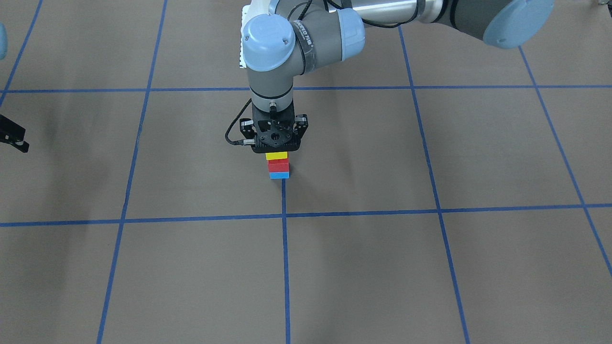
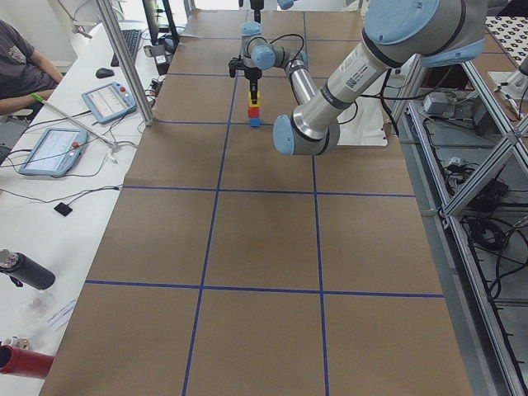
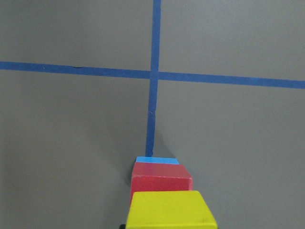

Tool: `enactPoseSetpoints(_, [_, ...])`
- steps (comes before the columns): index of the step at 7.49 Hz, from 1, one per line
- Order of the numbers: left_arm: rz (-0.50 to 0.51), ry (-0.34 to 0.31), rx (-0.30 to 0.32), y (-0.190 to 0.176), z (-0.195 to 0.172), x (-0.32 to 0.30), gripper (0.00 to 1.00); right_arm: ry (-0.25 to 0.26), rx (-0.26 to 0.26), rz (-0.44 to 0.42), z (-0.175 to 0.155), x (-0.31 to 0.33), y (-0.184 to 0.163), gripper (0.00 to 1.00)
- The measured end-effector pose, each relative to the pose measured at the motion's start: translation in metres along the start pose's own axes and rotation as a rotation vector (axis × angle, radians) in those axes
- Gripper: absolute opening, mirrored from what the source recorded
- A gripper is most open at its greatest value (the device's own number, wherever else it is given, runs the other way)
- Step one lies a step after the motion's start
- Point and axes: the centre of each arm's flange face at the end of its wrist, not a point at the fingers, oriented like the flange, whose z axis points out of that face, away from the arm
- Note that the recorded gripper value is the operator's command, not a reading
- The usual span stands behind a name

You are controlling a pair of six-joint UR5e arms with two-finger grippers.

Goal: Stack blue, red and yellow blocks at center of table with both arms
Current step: 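Carry the yellow cube with the left gripper onto the red cube, then open the left gripper to release the yellow cube on the stack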

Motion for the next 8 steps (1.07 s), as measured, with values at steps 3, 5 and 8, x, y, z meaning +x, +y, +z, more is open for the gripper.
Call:
enactPoseSetpoints(3, [0.031,-0.006,0.009,-0.0024,0.0026,-0.0007,0.00,-0.001,0.001,0.000,-0.0008,-0.0007,0.0002,1.00])
enactPoseSetpoints(5, [0.034,-0.007,0.009,-0.0032,0.0055,-0.0007,0.00,0.001,0.000,0.002,0.0001,0.0002,0.0001,1.00])
enactPoseSetpoints(8, [0.035,-0.007,0.008,-0.0037,0.0066,-0.0004,0.00,0.002,-0.001,0.004,0.0010,0.0011,0.0000,1.00])
